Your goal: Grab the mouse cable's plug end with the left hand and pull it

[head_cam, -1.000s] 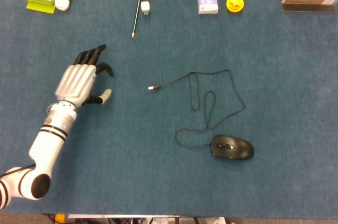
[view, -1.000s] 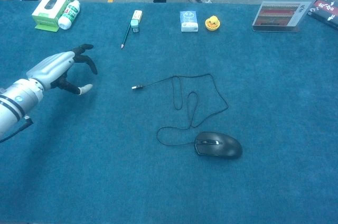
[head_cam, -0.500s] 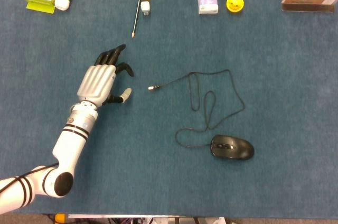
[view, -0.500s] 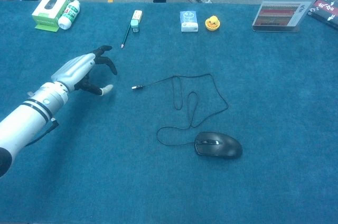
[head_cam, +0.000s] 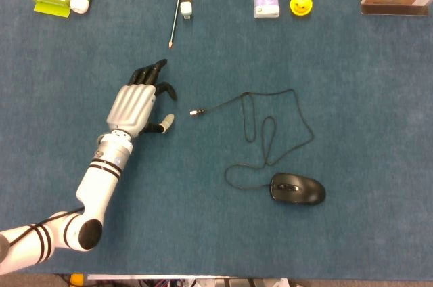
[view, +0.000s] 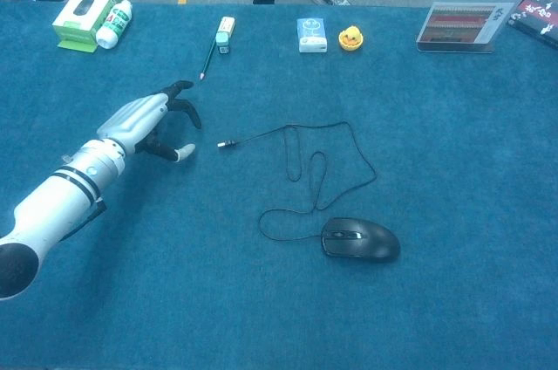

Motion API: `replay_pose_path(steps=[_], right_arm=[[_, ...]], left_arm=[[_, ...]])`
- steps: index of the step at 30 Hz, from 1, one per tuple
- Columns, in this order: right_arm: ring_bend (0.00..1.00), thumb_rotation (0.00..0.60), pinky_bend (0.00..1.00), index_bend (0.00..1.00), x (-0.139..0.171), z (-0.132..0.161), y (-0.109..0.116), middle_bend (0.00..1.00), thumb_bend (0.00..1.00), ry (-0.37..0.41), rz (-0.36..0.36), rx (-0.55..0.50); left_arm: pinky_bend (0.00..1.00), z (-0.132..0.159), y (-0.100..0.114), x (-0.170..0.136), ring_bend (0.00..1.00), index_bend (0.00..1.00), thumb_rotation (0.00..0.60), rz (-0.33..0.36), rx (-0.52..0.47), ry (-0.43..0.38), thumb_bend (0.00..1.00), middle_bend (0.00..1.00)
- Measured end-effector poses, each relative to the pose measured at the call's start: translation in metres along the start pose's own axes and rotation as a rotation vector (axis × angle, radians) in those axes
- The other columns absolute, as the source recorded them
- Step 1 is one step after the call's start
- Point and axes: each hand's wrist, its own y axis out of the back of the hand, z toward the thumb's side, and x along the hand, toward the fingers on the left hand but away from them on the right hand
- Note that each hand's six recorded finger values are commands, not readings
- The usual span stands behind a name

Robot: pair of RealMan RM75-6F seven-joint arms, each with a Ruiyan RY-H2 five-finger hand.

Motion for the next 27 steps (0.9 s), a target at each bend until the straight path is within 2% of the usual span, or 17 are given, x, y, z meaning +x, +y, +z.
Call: replay_pose_path(steps=[13, 21, 27], right_arm=[[0.07, 0.600, 0.29, 0.16, 0.008, -0.001, 0.011, 0.06, 0.00, -0.005, -0.035, -0.001], [0.07, 0.600, 0.29, 0.16, 0.013, -0.003, 0.029, 0.07, 0.00, 0.013, -0.085, -0.079], [0.07, 0.600, 0.29, 0.16, 0.014, -0.009, 0.037, 0.08, 0.00, 0.003, -0.107, -0.081]], left_arm=[[0.04, 0.025, -0.013, 0.005, 0.00, 0.41, 0.600, -0.012, 0.011, -0.023, 0.33, 0.00], [0.04, 0.029, -0.018, 0.010, 0.00, 0.41, 0.600, -0.020, -0.001, 0.002, 0.33, 0.00], [0.04, 0.035, -0.020, 0.013, 0.00, 0.43, 0.600, -0.023, 0.004, -0.009, 0.33, 0.00]])
